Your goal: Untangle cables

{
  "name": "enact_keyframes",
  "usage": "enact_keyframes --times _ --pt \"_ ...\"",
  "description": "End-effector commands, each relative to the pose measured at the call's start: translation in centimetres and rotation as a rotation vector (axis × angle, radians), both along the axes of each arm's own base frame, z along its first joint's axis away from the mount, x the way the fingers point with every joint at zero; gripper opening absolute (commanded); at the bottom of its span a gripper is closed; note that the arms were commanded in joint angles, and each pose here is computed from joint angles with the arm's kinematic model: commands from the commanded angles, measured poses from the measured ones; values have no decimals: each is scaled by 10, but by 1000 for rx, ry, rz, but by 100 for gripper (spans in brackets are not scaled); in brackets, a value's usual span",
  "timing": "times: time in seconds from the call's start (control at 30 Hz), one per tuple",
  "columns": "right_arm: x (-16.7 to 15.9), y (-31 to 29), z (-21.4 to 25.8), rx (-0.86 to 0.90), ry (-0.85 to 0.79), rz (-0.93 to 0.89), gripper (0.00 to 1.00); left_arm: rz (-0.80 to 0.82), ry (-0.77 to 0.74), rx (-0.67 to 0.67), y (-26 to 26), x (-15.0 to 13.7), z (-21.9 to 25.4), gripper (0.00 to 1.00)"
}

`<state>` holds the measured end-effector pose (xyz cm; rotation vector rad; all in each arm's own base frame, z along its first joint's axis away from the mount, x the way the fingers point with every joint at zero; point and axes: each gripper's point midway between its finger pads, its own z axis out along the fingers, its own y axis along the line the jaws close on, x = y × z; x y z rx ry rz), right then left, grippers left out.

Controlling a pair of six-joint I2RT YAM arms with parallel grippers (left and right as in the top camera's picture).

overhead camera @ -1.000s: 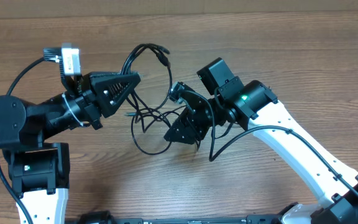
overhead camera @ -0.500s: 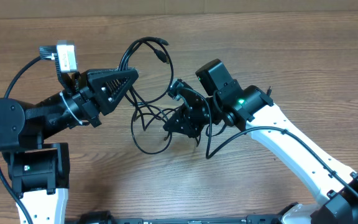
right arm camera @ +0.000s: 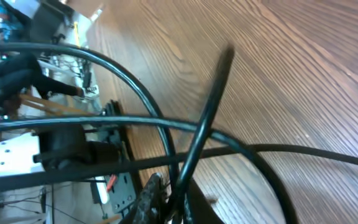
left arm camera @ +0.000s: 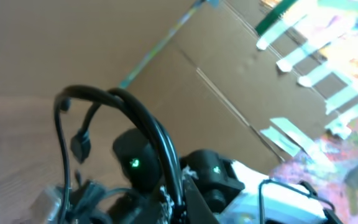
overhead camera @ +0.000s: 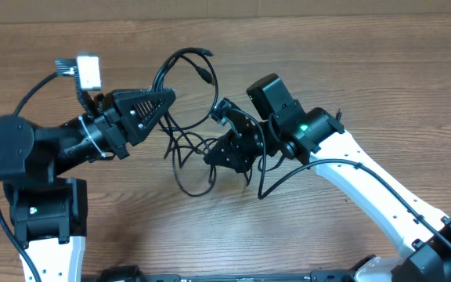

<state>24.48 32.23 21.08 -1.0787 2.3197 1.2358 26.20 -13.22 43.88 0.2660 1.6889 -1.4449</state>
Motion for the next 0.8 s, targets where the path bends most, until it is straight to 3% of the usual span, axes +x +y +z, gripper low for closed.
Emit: enact_keyframes --times 0.0,0.47,0.77 --pt "-3 8 9 53 36 7 4 12 -56 55 2 3 -3 4" --pt "17 19 28 129 63 -92 4 12 -55 84 2 4 -13 4" --pt "56 1 30 112 153 -348 4 -11 -35 91 0 0 -19 4"
